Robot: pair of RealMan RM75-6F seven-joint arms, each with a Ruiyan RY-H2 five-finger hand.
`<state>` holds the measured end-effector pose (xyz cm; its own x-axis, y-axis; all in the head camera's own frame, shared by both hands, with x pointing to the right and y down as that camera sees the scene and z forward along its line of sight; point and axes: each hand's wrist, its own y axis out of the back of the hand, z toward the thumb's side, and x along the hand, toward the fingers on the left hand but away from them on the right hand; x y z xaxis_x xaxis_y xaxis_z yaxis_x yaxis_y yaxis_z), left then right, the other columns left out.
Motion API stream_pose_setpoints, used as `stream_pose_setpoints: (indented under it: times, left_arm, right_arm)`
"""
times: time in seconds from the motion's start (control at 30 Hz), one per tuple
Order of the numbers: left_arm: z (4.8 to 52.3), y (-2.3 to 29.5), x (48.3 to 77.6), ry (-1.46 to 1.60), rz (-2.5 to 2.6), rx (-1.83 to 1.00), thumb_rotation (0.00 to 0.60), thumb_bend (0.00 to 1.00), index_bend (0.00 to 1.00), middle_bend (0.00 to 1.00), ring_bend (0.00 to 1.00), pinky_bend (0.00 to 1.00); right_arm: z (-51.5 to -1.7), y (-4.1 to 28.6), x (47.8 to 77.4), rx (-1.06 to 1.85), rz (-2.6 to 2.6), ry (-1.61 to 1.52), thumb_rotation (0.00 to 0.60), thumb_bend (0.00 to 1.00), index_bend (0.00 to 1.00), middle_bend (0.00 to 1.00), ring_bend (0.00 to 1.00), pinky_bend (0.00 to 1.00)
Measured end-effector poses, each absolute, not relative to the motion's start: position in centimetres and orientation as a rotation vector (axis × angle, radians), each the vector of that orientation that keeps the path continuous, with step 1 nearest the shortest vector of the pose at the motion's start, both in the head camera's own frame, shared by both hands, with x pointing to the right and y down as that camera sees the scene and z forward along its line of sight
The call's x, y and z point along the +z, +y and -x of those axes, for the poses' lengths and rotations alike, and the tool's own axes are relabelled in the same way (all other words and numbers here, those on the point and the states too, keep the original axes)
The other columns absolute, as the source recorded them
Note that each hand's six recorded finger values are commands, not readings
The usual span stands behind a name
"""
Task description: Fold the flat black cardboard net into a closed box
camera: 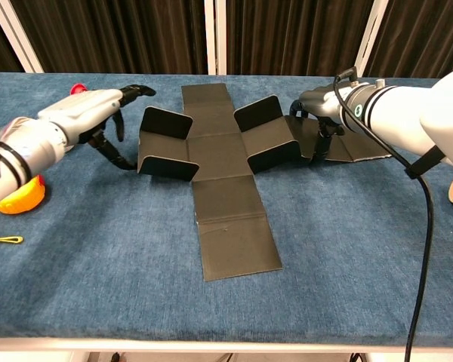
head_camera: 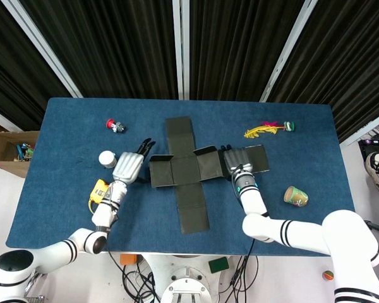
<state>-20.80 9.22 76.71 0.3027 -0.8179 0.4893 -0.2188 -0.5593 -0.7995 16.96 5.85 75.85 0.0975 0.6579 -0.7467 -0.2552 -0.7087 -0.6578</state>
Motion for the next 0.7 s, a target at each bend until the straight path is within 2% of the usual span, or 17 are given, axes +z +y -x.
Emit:
stream_pose_setpoints:
  times: [0.33, 0.7]
  left_arm:
    - [18.3, 9.2, 76.1, 1.135, 2.232, -1.122, 0.600, 0.00, 0.00, 0.00, 0.45, 0.88]
    - [17.4, 10.2, 75.5, 1.119, 2.466, -1.080, 0.600, 0.01, 0.00, 0.00, 0.43, 0.87]
  right_arm:
    - [-15.4, 5.7, 74.4, 1.568, 1.618, -0.282, 0.600, 0.37, 0.43, 0.35, 0.78, 1.00]
    - [-12.1, 5.8, 72.1, 1.349, 1.383, -0.018, 0.600, 0.38, 0.43, 0.35, 0.78, 1.00]
